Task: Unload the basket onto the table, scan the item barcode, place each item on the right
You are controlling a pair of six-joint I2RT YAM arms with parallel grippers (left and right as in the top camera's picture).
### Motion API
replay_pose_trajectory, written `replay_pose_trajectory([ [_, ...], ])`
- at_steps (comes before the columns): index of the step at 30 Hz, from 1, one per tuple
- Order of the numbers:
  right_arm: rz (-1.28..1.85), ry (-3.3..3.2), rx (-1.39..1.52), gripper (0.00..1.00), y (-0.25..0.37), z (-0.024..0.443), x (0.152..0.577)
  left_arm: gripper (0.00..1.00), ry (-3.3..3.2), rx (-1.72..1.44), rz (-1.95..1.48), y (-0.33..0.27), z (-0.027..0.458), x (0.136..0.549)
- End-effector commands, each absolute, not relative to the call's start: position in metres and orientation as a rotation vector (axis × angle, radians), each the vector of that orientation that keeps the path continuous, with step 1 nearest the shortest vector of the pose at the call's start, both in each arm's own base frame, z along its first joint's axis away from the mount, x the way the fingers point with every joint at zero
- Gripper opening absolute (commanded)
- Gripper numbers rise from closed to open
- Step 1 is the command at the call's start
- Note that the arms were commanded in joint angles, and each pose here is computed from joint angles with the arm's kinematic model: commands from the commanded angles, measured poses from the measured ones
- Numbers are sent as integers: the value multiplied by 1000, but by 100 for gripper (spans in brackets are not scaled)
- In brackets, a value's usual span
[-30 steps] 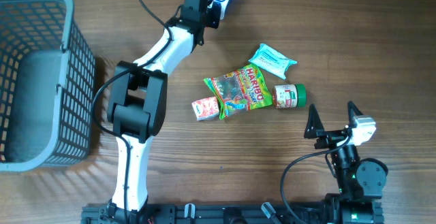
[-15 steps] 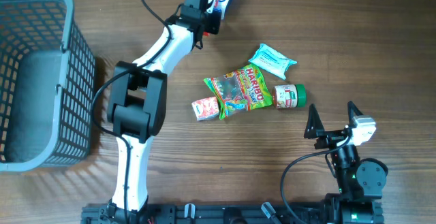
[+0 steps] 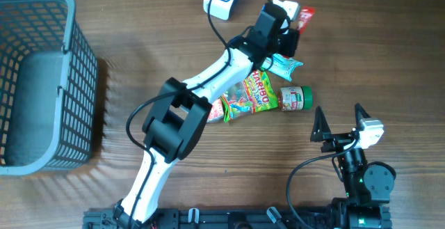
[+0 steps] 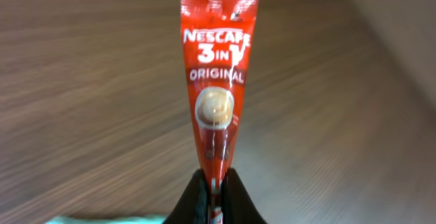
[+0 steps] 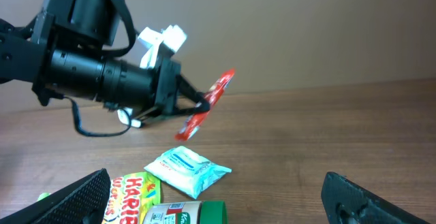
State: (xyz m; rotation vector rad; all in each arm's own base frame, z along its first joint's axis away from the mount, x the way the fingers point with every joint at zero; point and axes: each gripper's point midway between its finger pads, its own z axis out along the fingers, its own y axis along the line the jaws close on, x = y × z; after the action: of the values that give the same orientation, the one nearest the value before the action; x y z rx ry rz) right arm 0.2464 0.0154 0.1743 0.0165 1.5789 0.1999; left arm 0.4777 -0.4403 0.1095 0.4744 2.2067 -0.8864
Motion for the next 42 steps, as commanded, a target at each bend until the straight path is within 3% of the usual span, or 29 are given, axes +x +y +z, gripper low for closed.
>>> replay_pose_trajectory([
  [1, 193, 1569, 13, 100, 15, 176, 246, 4, 2127, 477, -1081, -485, 150, 448],
  [10, 193, 1569, 13, 100, 15, 176, 246, 4, 2259, 449, -1183, -535, 90, 397],
  [11, 193, 1570, 13, 100, 15, 176, 246, 9, 2267, 459, -1183, -538, 85, 393],
  [12, 193, 1570, 13, 100, 15, 176, 246, 22, 2270, 468, -1186, -541, 84, 388],
  [14, 193, 1569, 13, 100, 15, 176, 246, 25, 2265, 493, -1199, -550, 85, 377],
  [15, 193, 1570, 13, 100, 15, 176, 246, 32, 2257, 508, -1206, -555, 86, 371],
  [16, 193, 1569, 13, 100, 15, 176, 246, 43, 2253, 511, -1205, -557, 87, 368],
  [17, 192, 1569, 13, 100, 15, 176, 246, 66, 2251, 505, -1193, -558, 86, 369],
  [18, 192, 1570, 13, 100, 15, 176, 246, 79, 2243, 480, -1167, -555, 87, 376],
  [20, 192, 1570, 13, 99, 15, 176, 246, 96, 2216, 448, -1133, -538, 94, 400],
  [21, 193, 1569, 13, 100, 15, 176, 246, 100, 2216, 417, -1119, -527, 98, 414],
  [25, 193, 1570, 13, 100, 15, 176, 246, 100, 2203, 323, -1002, -447, 130, 483],
  [29, 193, 1570, 14, 100, 15, 176, 246, 100, 2144, 416, -793, -388, 173, 508],
  [32, 192, 1570, 13, 100, 15, 176, 246, 100, 2032, 465, -278, -315, 243, 518],
  [38, 256, 1571, 17, 100, 22, 176, 245, 100, 1686, 429, 111, -219, 436, 463],
  [42, 638, 1584, 55, 99, 58, 181, 236, 100, 1649, 404, 125, -182, 483, 415],
])
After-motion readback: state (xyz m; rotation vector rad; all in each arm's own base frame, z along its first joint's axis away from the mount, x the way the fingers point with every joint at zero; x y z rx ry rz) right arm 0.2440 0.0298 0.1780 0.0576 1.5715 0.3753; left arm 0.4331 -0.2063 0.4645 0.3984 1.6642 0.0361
